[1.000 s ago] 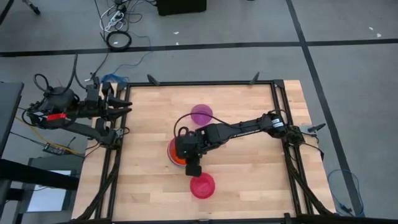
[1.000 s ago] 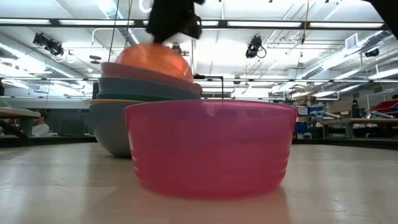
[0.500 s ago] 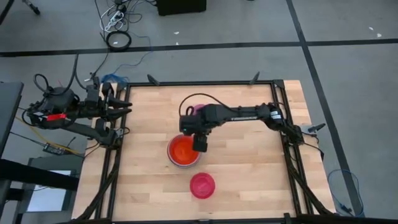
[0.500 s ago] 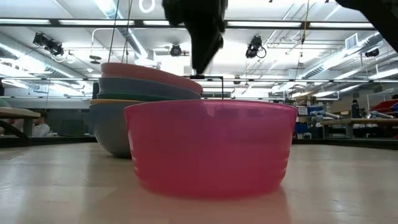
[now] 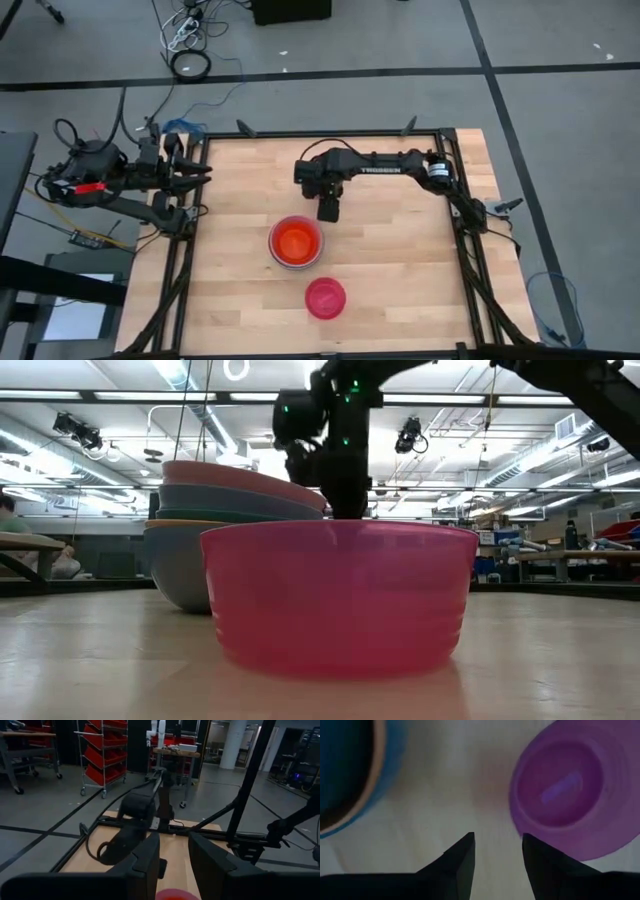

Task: Nest bowls inside each other
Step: Stack the purple bowl on the top of the orange bowl, then stack the red bowl on the top of the purple bowl, then return to Home Position

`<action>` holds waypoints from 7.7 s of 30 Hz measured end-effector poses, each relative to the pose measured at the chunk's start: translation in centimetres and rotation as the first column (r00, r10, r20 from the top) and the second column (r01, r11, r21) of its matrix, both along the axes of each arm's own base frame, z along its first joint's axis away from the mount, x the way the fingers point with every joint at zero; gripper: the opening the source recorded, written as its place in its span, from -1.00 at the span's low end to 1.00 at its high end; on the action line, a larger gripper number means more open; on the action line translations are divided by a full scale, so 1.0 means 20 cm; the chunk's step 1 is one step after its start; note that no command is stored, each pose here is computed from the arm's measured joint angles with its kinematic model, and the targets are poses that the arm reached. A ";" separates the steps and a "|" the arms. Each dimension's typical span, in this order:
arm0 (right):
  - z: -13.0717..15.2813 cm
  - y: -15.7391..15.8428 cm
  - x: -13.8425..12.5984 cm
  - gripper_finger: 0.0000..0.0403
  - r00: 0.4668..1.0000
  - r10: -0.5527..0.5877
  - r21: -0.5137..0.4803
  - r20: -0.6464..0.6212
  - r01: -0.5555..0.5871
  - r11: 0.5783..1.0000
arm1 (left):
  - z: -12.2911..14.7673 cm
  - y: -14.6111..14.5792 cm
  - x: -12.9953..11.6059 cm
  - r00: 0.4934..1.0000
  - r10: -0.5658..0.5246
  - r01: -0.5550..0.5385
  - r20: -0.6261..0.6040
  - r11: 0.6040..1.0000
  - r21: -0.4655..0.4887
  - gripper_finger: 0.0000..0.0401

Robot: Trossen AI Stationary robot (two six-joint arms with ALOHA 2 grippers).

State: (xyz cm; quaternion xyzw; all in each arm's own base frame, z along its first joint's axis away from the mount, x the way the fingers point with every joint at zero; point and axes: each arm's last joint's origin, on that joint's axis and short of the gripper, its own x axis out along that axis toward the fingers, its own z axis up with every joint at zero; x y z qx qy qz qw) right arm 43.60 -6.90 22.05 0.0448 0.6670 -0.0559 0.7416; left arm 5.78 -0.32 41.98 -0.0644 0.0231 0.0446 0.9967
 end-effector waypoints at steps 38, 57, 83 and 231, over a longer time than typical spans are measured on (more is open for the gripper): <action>0.03 -0.05 0.01 -1.00 0.999 -0.003 0.033 0.047 0.001 0.999 | 0.00 0.00 0.00 1.000 0.001 -0.001 0.002 1.000 -0.007 -0.44; 0.45 0.77 0.08 -1.00 0.925 0.152 0.070 0.348 -0.187 0.980 | 0.01 0.00 0.00 1.000 0.002 -0.002 0.011 1.000 -0.009 -0.44; 0.26 0.79 0.17 -0.12 0.952 0.132 0.158 0.275 -0.180 0.971 | 0.00 0.00 0.00 1.000 0.003 -0.003 0.004 1.000 -0.028 -0.44; 1.13 0.66 -0.66 -1.00 0.585 0.211 -0.382 0.783 0.185 0.905 | -0.25 0.02 -0.68 0.988 0.119 -0.105 0.100 0.986 -0.129 -0.44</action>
